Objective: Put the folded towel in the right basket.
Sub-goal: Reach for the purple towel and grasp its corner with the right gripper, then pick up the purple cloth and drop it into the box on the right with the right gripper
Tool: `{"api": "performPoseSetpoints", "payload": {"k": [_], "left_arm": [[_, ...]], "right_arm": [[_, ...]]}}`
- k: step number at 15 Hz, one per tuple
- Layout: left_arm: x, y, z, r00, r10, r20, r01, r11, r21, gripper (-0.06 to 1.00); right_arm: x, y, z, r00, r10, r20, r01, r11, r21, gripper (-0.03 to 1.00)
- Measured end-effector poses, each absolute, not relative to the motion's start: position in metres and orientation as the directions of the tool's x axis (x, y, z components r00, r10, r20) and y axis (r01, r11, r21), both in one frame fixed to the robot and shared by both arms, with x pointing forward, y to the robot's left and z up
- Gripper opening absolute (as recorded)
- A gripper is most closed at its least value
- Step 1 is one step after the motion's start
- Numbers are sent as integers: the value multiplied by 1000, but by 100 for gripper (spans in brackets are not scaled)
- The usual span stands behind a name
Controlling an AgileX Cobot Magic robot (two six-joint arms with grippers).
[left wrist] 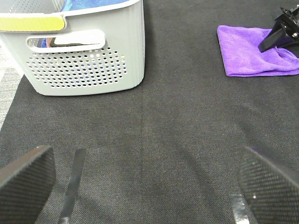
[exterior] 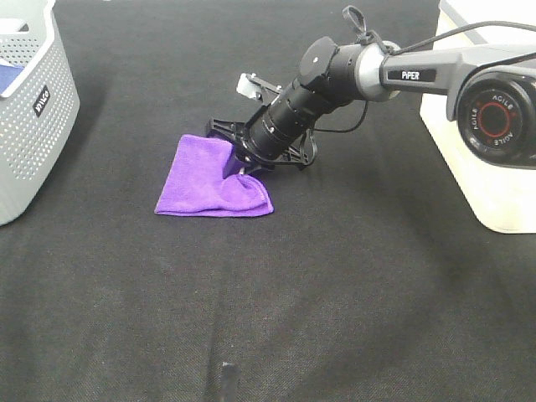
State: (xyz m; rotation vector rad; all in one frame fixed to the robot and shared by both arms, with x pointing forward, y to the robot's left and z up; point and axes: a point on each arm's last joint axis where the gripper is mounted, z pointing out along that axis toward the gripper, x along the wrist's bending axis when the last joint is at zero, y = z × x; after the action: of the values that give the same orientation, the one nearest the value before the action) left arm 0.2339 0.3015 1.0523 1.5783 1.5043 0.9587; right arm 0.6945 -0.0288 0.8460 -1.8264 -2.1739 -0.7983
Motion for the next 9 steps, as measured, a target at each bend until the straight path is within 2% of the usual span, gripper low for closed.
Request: {"api": "performPoseSetpoints", "payload": {"k": [4,6,7,9], "left_arm": [[234,302,1052,32,999,25,445,-37,895,99],[234,302,1052,32,999,25,445,-37,895,99],[234,302,1052,32,999,25,445,-37,895,99],[234,302,1052,32,999,25,445,-37,895,99]], "right_arm": [[697,-27,856,-256,862,439,949,137,284,11],[696,-28,872,-302,865,401,944,214,250,11],[695,-29,890,-337,860,383,935,261,239,11],[699,-31,978,-423,848,320,877,295,379,11]]}}
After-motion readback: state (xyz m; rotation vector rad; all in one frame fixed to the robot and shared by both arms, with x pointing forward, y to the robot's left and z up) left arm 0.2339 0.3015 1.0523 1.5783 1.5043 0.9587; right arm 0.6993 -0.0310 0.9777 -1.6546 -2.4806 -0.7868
